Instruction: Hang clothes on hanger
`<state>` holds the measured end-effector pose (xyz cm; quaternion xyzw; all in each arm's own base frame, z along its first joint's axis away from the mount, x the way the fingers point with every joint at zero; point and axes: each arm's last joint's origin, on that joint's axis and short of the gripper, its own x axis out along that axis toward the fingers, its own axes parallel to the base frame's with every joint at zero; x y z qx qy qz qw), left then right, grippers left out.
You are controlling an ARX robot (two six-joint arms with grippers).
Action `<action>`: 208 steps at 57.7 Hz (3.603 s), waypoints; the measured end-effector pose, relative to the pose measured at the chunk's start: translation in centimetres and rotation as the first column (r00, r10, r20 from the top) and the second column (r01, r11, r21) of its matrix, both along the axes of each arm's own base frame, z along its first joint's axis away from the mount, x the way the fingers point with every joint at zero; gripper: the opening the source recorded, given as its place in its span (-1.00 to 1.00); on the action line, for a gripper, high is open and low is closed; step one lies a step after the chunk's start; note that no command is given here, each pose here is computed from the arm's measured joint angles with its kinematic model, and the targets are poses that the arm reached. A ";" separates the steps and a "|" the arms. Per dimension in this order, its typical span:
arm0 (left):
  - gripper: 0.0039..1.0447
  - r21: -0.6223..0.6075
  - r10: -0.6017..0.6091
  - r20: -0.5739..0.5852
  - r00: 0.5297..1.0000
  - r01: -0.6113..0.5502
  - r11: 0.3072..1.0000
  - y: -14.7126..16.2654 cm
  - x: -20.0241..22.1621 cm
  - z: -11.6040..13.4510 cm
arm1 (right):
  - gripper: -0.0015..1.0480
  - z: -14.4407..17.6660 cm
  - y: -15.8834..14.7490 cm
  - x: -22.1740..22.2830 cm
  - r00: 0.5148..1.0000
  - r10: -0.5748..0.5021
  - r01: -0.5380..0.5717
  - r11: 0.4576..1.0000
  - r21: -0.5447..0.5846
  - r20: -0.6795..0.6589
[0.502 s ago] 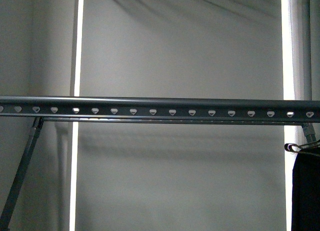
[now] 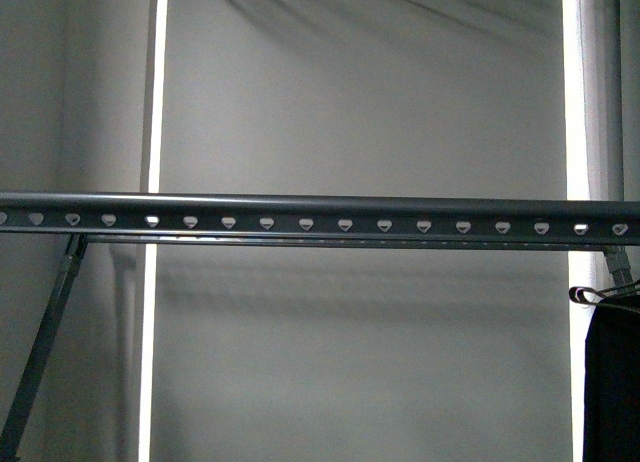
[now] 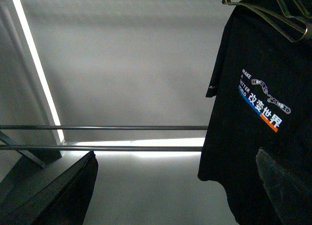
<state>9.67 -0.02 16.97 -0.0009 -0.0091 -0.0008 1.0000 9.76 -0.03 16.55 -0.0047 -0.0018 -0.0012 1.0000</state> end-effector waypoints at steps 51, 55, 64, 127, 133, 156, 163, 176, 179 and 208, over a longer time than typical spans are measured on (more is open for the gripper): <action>0.88 -0.408 0.326 -0.354 0.877 -0.458 0.790 0.4 17.1 11.1 | 0.86 0.0 0.0 0.0 1.000 0.002 -0.002 1.000 0.000 0.000; 0.88 -0.442 0.376 -0.348 0.859 -0.504 0.742 1.1 18.3 11.7 | 0.86 0.0 0.0 0.0 1.000 0.002 -0.002 1.000 0.000 0.000; 0.88 -0.464 0.415 -0.395 0.820 -0.567 0.681 2.0 20.4 11.7 | 0.86 0.0 0.0 0.0 1.000 0.002 -0.002 1.000 0.000 0.000; -0.92 -0.415 0.140 -0.466 0.874 -0.355 0.838 1.2 21.0 9.9 | 0.86 0.0 0.0 0.0 1.000 0.002 -0.002 1.000 0.000 0.000; -0.92 -0.386 -0.061 -0.454 0.889 -0.135 0.913 0.2 19.1 10.6 | 0.86 0.0 0.0 0.0 1.000 0.002 -0.002 1.000 0.000 0.000; -0.92 0.162 -0.635 -0.461 0.619 0.763 0.626 -4.0 16.1 14.8 | 0.86 0.0 0.0 0.0 1.000 0.002 -0.002 1.000 0.000 0.000; -0.92 0.435 -0.678 -0.457 0.575 0.810 0.394 -5.7 17.6 16.1 | 0.86 0.0 0.0 0.0 1.000 0.002 -0.002 1.000 0.000 0.000; -0.92 0.673 -0.714 -0.452 0.534 0.730 0.121 -7.9 18.4 16.7 | 0.86 0.0 0.0 0.0 1.000 0.002 -0.002 1.000 0.000 0.000; -0.92 0.732 -0.710 -0.445 0.546 0.678 0.063 -8.4 18.6 16.8 | 0.86 0.0 0.0 0.0 1.000 0.002 -0.002 1.000 0.000 0.000; -0.92 0.875 -0.706 -0.393 0.589 0.475 -0.091 -9.7 19.8 17.0 | 0.86 0.0 0.0 0.0 1.000 0.002 -0.002 1.000 0.000 0.000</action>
